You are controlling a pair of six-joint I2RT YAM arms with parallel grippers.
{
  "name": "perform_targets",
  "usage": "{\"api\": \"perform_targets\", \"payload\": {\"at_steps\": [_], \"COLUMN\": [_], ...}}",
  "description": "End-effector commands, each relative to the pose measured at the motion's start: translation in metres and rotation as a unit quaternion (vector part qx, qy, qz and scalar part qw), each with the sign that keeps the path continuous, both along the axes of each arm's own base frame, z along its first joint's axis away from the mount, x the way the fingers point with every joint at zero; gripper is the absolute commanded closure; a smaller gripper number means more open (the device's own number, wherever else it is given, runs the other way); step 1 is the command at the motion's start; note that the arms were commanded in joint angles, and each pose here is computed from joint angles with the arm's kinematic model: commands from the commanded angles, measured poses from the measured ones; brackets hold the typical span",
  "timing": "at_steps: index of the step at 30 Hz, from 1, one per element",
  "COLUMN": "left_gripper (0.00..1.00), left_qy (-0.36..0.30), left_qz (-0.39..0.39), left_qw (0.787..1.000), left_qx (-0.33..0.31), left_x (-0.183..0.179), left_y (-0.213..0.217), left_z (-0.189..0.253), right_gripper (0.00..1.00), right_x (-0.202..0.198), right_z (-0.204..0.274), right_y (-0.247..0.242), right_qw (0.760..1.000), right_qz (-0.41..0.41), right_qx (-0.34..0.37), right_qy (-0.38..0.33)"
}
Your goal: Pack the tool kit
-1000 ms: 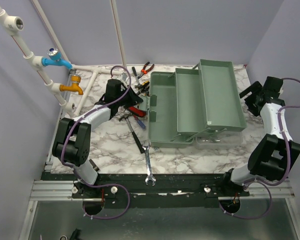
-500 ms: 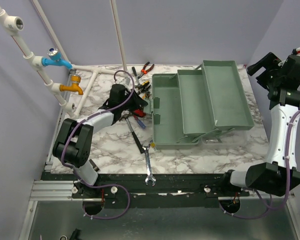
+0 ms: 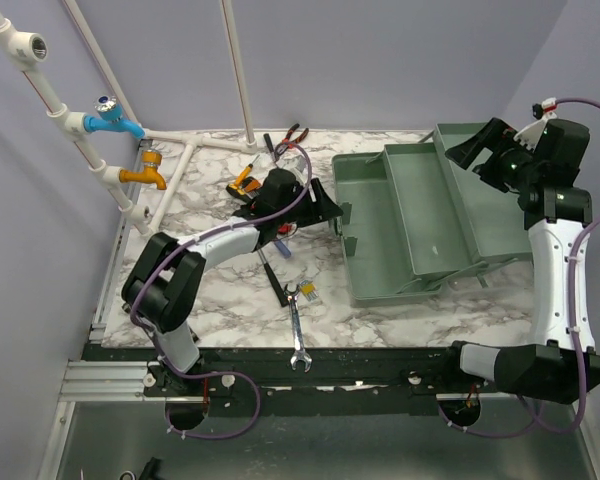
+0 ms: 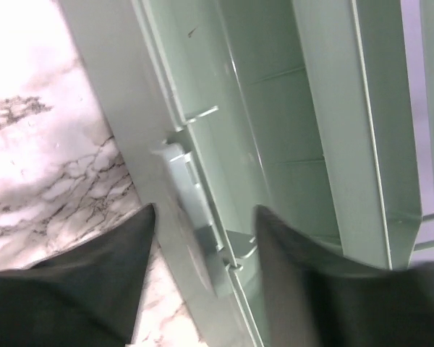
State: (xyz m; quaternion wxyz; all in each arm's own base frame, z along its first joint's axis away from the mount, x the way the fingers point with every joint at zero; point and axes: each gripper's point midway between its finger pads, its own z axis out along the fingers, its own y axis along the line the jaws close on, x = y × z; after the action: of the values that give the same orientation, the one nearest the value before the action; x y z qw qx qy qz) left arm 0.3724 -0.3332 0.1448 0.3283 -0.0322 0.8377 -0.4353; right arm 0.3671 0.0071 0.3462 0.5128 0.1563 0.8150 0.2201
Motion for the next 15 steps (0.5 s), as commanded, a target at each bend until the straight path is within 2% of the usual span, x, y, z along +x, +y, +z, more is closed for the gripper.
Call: {"api": "perform_targets", "payload": {"at_steps": [1,3,8,11,15], "left_gripper": [0.28,0.17,0.02,0.01,0.01], "left_qy": [-0.063,-0.078,-0.096,-0.064,-0.025], "left_qz": [0.026,0.041,0.099,0.171,0.225], "left_qw": [0.997,0.994,0.977,0.957,0.938], "left_qx": [0.034,0.065,0.165,0.224,0.262], "left_x": [0.013,0.014,0.015,0.009,-0.012], "left_y": [0.017,0.036,0.096,0.139,0.174], "left_z": [0.038,0.044,0.049,0.038,0.026], "right_gripper": [0.08,0.08,0.11,0.13,0.17], "right_x": [-0.022,-0.026,-0.030,-0.034,-0.039], "right_z": [-0.003,-0.009,-0.024,-0.031,-0.047], "right_y": [0.039,0.054,0.088,0.121,0.175], "right_qw": [0.996,0.994,0.990,0.984,0.972], "right_qz": [0.078,0.099,0.139,0.177,0.231], "right_qx": [0.034,0.039,0.033,0.024,-0.008], "right_qy": [0.000,0.004,0.018,0.025,0.044]}}
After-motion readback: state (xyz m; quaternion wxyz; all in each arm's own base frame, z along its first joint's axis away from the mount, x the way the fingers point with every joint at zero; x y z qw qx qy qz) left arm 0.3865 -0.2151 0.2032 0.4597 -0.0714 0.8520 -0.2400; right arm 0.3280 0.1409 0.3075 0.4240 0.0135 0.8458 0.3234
